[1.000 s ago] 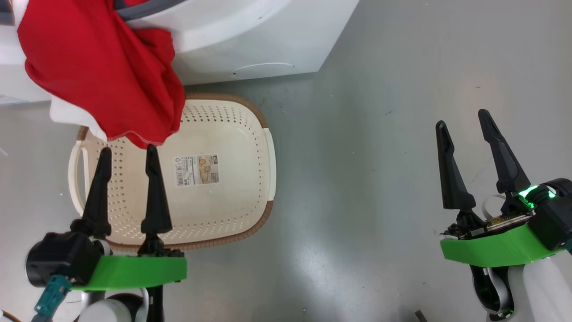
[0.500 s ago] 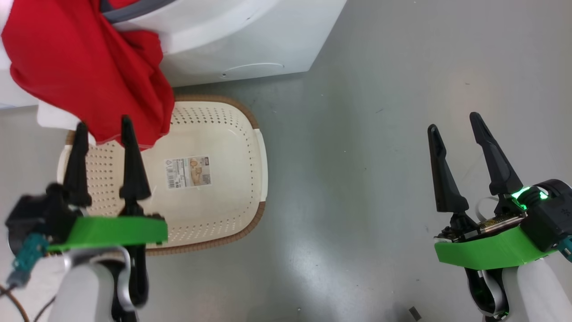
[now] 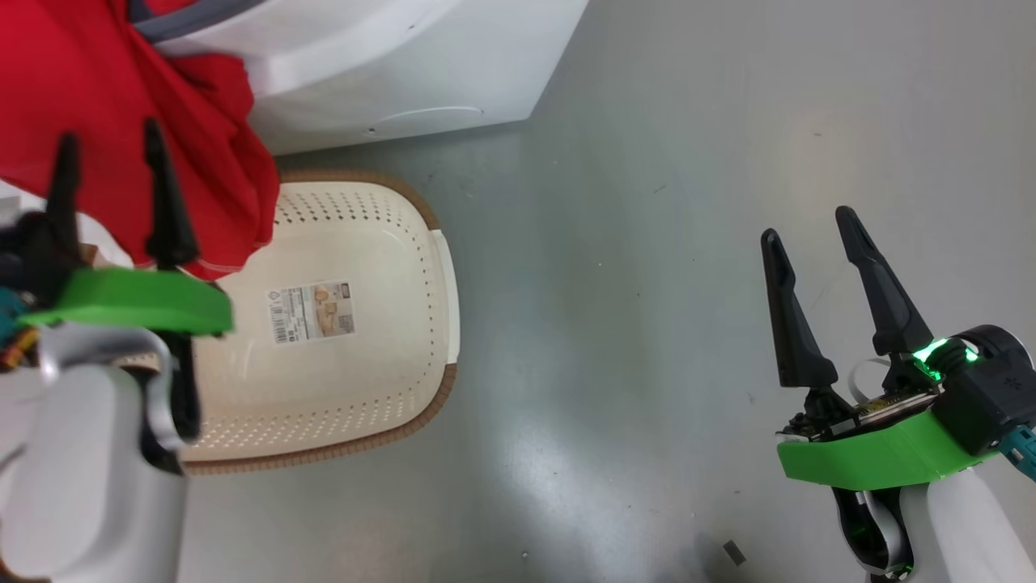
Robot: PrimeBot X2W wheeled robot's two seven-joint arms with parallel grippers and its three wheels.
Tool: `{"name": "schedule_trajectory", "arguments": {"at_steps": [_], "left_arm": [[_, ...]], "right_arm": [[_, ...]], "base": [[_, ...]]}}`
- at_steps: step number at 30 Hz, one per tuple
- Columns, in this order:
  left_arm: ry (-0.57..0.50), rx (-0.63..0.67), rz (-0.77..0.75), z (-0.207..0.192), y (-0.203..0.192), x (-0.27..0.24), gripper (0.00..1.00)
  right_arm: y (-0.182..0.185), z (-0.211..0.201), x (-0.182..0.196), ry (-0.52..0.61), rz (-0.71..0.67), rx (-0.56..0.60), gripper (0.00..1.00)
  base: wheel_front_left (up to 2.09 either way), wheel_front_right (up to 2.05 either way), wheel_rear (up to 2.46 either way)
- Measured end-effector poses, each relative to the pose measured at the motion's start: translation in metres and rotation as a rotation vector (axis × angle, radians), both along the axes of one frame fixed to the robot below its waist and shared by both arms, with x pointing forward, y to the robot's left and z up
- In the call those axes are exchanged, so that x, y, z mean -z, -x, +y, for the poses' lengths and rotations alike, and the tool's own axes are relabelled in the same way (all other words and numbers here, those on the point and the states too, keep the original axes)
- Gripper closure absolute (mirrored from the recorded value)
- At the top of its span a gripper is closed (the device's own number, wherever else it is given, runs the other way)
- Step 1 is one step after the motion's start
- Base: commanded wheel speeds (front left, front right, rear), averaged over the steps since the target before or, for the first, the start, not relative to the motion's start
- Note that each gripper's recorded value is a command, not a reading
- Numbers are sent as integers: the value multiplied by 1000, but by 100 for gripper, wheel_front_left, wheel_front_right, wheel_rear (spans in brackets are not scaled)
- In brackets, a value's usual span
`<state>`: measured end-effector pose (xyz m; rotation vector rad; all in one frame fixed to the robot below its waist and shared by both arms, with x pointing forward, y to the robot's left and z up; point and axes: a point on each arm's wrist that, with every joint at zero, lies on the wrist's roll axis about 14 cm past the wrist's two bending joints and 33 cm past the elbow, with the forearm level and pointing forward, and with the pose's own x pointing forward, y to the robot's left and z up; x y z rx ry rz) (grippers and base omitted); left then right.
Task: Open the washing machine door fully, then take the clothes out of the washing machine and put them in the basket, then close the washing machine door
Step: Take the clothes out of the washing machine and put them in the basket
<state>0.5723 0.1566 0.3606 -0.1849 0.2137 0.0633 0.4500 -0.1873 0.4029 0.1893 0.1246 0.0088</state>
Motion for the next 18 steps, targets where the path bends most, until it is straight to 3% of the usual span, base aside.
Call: {"name": "schedule_trajectory", "arguments": {"at_steps": [18], "left_arm": [[-42,-48,113,19,-35,43,0]], "right_arm": [[-3,1,6,-3,13,-4,0]], "base": [[0,0,0]]}}
